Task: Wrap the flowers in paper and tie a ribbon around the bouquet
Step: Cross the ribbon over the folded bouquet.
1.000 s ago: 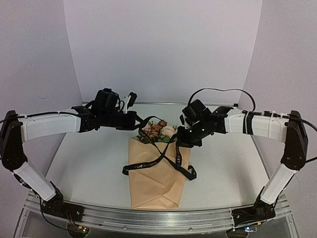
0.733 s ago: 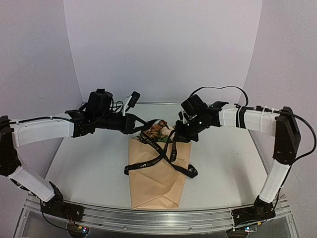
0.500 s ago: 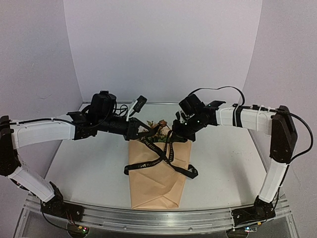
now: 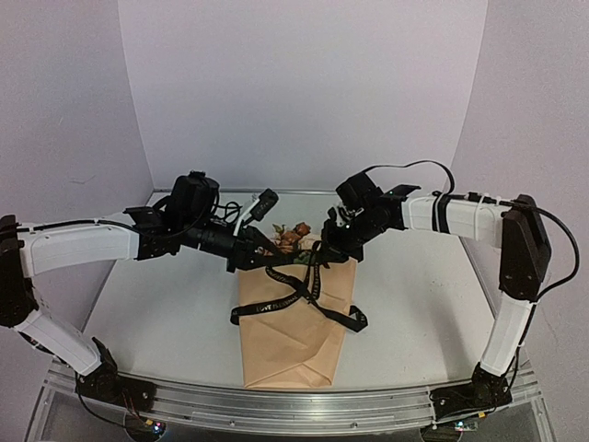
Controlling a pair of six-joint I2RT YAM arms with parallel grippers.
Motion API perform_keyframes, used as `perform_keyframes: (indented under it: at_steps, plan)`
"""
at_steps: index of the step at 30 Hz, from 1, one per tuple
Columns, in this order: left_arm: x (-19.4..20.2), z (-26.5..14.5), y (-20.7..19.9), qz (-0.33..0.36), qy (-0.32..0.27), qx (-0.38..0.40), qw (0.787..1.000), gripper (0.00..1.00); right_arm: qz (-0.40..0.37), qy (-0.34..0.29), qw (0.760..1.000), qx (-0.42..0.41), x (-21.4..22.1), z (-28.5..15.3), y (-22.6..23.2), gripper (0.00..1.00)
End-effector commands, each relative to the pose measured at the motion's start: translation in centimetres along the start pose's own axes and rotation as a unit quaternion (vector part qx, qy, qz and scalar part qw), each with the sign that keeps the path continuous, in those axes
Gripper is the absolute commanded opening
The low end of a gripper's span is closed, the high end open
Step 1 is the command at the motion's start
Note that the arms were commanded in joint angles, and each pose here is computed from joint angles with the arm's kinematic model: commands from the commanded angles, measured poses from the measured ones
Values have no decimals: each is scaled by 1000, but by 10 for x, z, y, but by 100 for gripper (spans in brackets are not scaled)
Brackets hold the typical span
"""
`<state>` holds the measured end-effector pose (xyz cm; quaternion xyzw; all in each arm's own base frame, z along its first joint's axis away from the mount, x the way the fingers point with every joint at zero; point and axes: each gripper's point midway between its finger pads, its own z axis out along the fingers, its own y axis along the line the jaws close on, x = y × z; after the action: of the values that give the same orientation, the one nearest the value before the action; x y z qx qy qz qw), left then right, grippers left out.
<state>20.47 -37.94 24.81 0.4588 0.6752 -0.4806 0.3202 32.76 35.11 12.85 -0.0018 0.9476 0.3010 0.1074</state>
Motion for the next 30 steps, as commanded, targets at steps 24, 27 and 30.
perform_keyframes:
  at_steps: [24,27,30]
  plan:
    - [92,45,37,184,294,-166,923,6,-7,-85,994,-70,-34,-87,52,0]
    - [95,43,37,189,294,-166,922,6,-6,-74,996,-59,-31,-79,46,0]
    - [101,43,40,191,293,-170,921,5,1,-51,998,-45,-25,-60,35,0]
